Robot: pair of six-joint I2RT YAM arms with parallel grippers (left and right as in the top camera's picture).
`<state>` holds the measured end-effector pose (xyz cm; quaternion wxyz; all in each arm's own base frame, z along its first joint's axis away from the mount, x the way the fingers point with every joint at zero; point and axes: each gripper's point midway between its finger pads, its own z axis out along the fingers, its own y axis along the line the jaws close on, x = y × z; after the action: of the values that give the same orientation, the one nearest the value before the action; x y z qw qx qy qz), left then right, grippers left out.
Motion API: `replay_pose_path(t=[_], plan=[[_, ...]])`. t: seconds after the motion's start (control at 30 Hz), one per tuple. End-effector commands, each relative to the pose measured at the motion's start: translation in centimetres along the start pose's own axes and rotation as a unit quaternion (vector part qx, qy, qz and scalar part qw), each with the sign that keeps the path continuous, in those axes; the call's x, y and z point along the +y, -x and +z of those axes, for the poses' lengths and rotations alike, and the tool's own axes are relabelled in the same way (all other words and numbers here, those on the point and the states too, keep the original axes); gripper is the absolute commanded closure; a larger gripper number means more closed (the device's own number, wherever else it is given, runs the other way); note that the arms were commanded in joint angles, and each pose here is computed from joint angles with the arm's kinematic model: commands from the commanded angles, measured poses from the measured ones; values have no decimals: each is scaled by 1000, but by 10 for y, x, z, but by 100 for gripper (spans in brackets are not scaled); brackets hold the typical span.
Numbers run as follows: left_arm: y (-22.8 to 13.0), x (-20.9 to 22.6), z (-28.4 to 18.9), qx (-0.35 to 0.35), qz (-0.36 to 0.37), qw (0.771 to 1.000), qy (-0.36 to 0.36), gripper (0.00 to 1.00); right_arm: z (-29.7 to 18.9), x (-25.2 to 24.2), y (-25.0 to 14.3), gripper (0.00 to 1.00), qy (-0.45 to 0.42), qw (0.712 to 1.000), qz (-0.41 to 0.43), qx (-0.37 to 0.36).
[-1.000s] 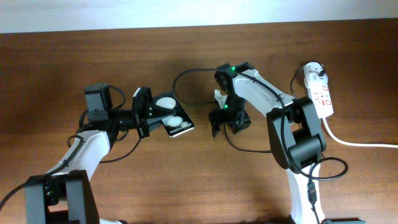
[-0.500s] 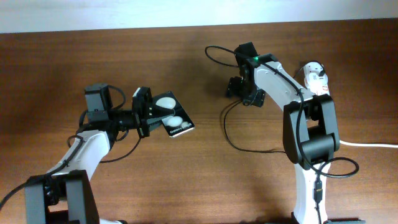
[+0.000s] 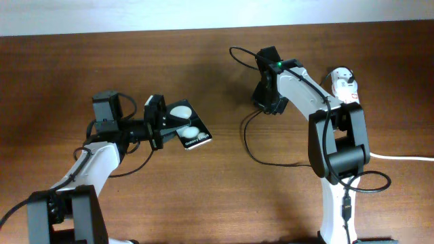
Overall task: Plug charger to phone and switch on socket
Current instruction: 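Grasp the cable near its USB-C plug with the right gripper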
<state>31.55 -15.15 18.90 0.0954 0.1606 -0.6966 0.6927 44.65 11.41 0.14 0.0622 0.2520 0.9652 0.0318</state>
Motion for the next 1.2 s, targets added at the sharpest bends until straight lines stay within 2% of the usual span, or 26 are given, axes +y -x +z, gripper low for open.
replay_pose_path(t=[0.0, 0.07, 0.23, 0.33, 0.43, 0.53, 0.6, 0.7, 0.83, 0.9, 1.03, 1.17], plan=[[-4, -9, 0, 15, 24, 1000, -7, 100, 25, -18, -10, 74, -43, 999, 18, 13], [-4, -9, 0, 15, 25, 1000, -7, 100, 25, -17, -10, 77, -42, 999, 27, 13], [-4, -9, 0, 15, 25, 1000, -7, 100, 25, -15, -13, 96, -37, 999, 27, 20], [-4, -9, 0, 15, 24, 1000, -7, 100, 20, 8, -26, 96, 32, 997, -26, 69], [-4, -9, 0, 15, 25, 1000, -7, 100, -10, 30, -31, 96, 102, 988, -81, 82], [-4, -10, 0, 15, 30, 999, -7, 100, -69, 35, -26, 96, 133, 982, -128, 43], [-4, -11, 0, 15, 78, 997, -8, 100, -112, 33, -28, 96, 150, 976, -159, 16], [-3, -15, 0, 15, 121, 993, -8, 100, -191, 15, -47, 96, 171, 962, -213, -25], [-1, -26, 0, 15, 197, 980, -9, 100, -261, -15, -90, 96, 183, 947, -259, -48], [-1, -26, 0, 15, 199, 980, -9, 100, -281, -19, -116, 96, 190, 939, -281, -48], [-4, -25, 7, 26, 200, 979, -8, 100, -317, -10, -171, 96, 220, 904, -359, -74], [-15, -27, 25, 56, 243, 968, -5, 100, -322, -4, -201, 96, 204, 889, -400, -87]])
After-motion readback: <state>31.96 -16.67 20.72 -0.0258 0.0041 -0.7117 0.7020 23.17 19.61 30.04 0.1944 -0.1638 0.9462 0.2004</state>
